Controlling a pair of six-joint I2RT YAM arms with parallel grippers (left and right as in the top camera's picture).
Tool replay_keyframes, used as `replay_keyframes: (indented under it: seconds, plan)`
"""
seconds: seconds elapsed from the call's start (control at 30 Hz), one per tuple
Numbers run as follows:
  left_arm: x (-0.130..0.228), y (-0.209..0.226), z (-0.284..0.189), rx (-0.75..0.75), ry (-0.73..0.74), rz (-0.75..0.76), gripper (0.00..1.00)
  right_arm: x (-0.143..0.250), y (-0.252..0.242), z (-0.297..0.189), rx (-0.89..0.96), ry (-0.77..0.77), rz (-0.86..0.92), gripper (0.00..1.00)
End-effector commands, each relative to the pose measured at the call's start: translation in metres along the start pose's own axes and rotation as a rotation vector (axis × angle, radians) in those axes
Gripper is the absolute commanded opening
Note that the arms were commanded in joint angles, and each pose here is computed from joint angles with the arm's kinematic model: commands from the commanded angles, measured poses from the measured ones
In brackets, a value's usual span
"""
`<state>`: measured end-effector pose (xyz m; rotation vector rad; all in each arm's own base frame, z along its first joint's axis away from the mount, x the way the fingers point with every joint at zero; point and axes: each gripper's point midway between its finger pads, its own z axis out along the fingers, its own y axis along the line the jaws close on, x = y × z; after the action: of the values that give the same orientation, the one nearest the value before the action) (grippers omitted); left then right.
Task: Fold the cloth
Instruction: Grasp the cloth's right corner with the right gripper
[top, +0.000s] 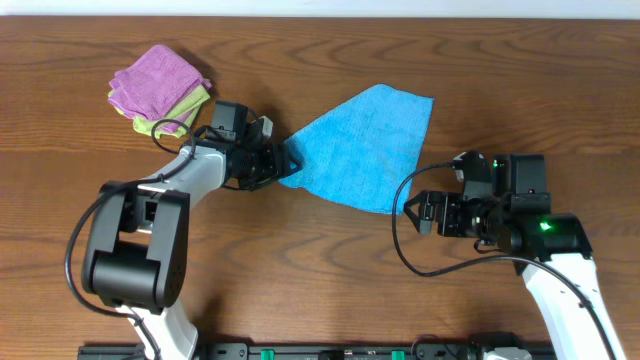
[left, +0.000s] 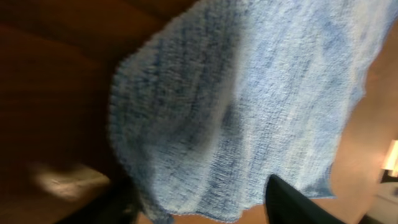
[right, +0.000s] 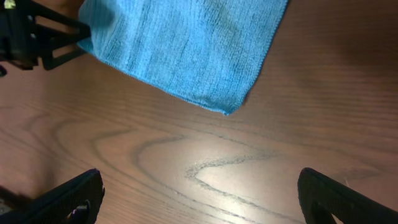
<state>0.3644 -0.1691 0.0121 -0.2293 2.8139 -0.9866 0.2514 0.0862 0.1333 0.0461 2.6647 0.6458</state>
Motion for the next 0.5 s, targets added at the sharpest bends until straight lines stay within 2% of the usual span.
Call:
replay_keyframes:
  seconds: [0.0, 0.07, 0.1, 0.13, 0.3, 0.47]
  plan:
    - [0.022, 0.051, 0.023, -0.163, 0.057, -0.044, 0.47, 0.002, 0.004, -0.001, -0.031, 0.003, 0.019, 0.99]
    - [0.024, 0.053, 0.025, -0.162, 0.067, -0.039, 0.27, 0.002, 0.004, -0.001, -0.031, 0.004, 0.018, 0.99]
    - [0.025, 0.054, 0.026, -0.162, 0.07, -0.033, 0.11, 0.002, 0.004, -0.001, -0.031, 0.005, 0.019, 0.99]
    - [0.025, 0.053, 0.026, -0.16, 0.073, -0.03, 0.06, 0.003, 0.004, -0.001, -0.029, 0.007, 0.019, 0.99]
    - [0.022, 0.047, 0.018, -0.121, 0.085, -0.005, 0.06, 0.012, -0.002, 0.006, -0.016, 0.03, 0.027, 0.99]
    - [0.015, 0.04, -0.003, -0.13, 0.103, 0.029, 0.06, 0.039, -0.019, 0.036, -0.018, 0.088, 0.083, 0.98]
